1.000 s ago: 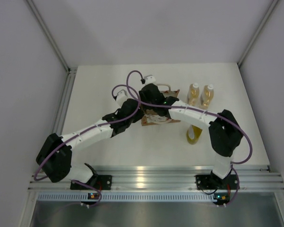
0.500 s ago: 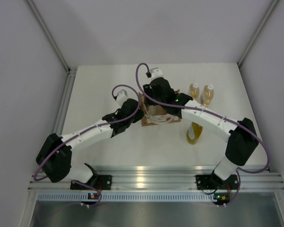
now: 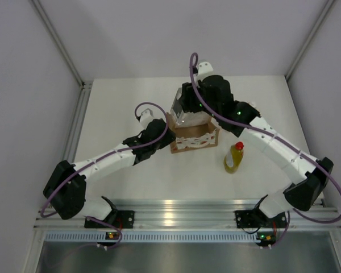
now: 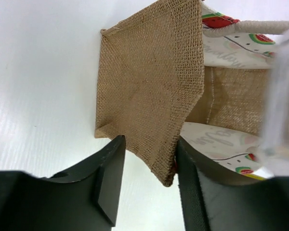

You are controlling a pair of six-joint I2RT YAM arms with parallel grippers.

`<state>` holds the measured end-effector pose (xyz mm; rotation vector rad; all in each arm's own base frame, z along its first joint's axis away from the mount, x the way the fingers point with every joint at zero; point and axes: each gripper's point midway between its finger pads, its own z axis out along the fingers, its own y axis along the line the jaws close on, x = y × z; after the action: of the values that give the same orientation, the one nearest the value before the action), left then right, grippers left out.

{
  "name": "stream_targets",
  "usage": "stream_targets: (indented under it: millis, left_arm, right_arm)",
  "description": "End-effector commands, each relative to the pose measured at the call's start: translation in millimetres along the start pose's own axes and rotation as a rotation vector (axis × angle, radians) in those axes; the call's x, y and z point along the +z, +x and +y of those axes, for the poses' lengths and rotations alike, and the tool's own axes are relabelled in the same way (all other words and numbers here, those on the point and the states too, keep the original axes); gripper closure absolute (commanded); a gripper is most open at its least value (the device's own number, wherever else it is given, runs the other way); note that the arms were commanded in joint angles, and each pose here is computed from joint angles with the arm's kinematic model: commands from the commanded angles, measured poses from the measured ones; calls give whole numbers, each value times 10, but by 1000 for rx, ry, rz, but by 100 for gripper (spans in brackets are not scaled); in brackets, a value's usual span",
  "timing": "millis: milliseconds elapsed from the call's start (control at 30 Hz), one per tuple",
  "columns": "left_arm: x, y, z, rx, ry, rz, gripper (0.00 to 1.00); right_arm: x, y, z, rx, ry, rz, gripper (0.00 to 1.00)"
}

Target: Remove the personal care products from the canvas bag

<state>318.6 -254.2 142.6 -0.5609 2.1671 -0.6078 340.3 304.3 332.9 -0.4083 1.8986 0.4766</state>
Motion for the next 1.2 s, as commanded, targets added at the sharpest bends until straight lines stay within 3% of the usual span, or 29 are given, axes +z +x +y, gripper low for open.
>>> stream_targets:
  millis: [0, 167, 300, 500, 800, 1167]
  left_arm:
    - [-102, -40, -24, 9, 13, 1, 45]
    - [-205, -141, -116, 26, 51, -20, 31]
    - [-313, -251, -219, 48, 91, -42, 13]
    - [-491, -458, -394, 84, 150, -91, 2]
    - [-870, -662, -544, 161, 236, -119, 2]
    - [-1416, -927, -225, 314, 146, -154, 2]
  right_arm:
    - [-606, -1163, -74, 75, -52, -327, 100]
    - [-760, -1383, -268, 103, -72, -369, 100]
    - [-929, -1520, -385, 128, -99, -404, 100]
    - [-1182, -1616, -635, 156, -94, -446, 100]
    - [-1568, -1484, -1205, 121, 129, -466, 100]
    - [-1871, -635, -1879, 101, 463, -387, 100]
